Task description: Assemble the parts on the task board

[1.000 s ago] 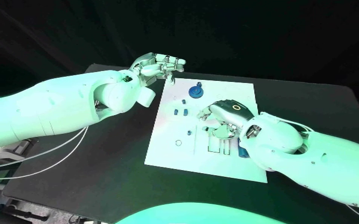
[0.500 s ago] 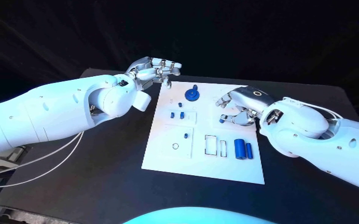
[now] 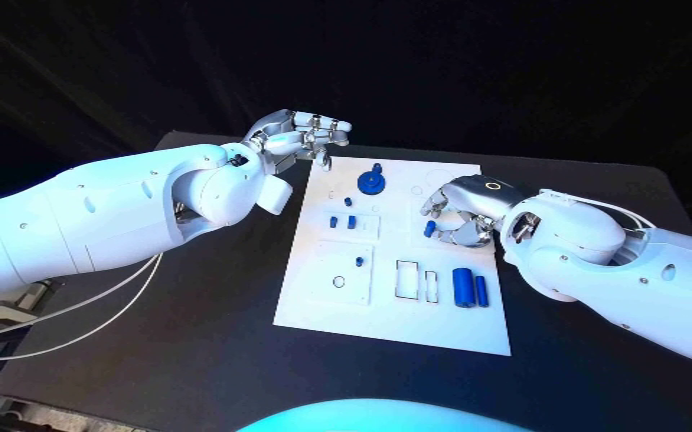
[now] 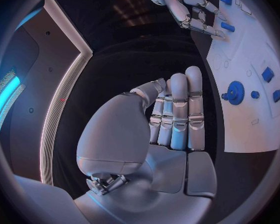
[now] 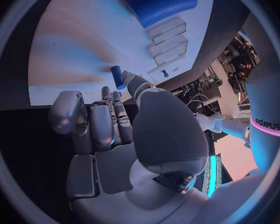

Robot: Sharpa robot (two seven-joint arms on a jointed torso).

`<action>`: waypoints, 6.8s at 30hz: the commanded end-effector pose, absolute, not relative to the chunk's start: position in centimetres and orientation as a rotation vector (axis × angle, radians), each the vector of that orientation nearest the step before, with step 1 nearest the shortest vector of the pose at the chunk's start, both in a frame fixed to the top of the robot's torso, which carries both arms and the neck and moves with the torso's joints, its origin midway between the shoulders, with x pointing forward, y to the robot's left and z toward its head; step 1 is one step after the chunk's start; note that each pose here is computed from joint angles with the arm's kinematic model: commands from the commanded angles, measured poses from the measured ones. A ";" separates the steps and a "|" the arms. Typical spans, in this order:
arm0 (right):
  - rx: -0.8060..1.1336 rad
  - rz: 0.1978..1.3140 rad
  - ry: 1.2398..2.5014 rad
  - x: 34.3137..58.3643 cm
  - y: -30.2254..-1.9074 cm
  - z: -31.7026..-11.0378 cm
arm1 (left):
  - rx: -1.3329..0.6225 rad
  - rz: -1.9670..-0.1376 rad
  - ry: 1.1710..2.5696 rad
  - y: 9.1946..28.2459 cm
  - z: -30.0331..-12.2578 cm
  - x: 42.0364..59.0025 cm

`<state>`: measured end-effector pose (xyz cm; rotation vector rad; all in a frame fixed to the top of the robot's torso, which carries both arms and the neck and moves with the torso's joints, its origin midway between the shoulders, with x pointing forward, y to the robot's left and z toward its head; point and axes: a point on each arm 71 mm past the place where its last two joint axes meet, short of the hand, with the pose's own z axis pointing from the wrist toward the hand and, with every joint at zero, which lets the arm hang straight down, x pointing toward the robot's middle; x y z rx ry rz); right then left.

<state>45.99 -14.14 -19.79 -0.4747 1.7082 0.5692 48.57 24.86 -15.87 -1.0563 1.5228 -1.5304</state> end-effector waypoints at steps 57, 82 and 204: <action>-0.378 0.878 1.538 41.2 -10.6 -15.7 | -1.055 -1.545 1.530 24.5 -15.9 48.8; -0.472 1.012 1.653 38.2 -2.6 -23.0 | -1.049 -1.563 1.541 23.6 -16.0 48.8; 0.034 0.484 1.841 36.4 -19.5 -24.0 | -1.067 -1.535 1.584 25.0 -16.8 48.1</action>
